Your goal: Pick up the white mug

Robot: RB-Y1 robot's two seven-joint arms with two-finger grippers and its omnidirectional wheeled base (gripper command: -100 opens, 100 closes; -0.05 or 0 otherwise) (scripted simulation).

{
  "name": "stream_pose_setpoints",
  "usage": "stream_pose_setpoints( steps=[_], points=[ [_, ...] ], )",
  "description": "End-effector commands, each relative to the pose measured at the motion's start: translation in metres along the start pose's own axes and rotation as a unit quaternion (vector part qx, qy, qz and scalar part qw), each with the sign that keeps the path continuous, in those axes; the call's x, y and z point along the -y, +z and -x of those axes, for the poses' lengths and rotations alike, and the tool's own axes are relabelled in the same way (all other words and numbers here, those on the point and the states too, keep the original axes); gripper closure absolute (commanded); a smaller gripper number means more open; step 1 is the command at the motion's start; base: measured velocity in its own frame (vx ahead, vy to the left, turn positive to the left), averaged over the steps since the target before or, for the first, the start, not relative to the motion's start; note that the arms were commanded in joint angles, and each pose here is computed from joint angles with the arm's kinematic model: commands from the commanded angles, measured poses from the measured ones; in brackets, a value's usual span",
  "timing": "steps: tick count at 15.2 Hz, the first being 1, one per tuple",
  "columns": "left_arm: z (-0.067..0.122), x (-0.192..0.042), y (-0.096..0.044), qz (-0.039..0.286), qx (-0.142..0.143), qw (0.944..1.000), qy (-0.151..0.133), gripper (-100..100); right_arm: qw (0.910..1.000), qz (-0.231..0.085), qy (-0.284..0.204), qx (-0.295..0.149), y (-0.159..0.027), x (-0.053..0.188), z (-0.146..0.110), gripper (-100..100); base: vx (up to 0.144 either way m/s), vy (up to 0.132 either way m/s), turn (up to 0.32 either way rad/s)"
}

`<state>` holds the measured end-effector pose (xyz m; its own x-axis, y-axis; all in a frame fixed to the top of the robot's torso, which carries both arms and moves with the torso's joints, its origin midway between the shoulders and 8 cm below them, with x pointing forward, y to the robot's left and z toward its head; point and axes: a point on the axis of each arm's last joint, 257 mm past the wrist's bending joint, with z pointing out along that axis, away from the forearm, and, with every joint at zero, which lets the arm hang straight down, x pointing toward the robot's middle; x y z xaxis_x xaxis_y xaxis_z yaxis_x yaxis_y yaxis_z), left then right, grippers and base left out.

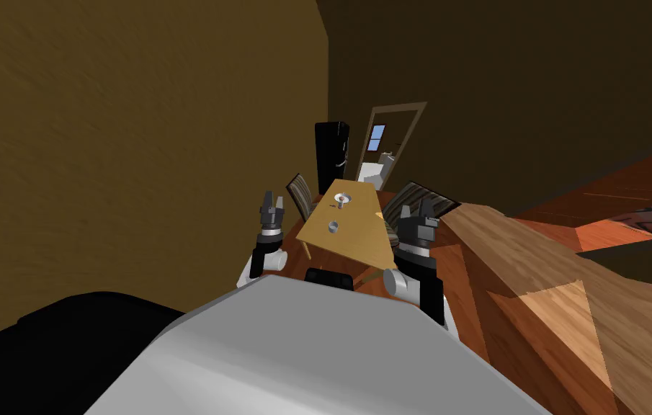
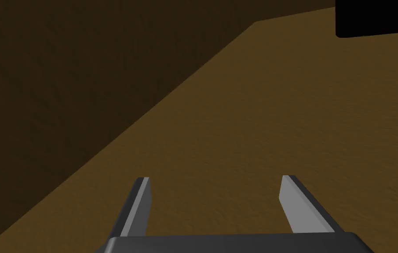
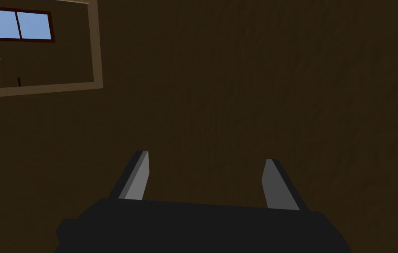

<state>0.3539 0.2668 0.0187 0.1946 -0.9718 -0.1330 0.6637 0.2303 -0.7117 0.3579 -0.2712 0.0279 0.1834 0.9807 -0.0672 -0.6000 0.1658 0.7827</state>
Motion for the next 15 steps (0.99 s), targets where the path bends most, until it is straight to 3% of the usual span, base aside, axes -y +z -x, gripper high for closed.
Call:
stream_pose_setpoints(
  steps=[1,11,15],
  points=[
    [-0.003,-0.009,0.001,0.014,-0.016,0.9998,0.001,-100,1.0,0.0,0.0,0.0,0.0,0.0,0.0,0,-0.038,0.019,-0.165],
    [-0.004,-0.059,0.003,0.091,-0.053,0.9944,0.0,-100,1.0,0.0,0.0,0.0,0.0,0.0,0.0,0,-0.055,0.075,-0.189],
    [-0.001,-0.09,0.001,0.139,-0.064,0.9883,0.0,-100,1.0,0.0,0.0,0.0,0.0,0.0,0.0,0,-0.031,0.052,-0.206]
  ],
)
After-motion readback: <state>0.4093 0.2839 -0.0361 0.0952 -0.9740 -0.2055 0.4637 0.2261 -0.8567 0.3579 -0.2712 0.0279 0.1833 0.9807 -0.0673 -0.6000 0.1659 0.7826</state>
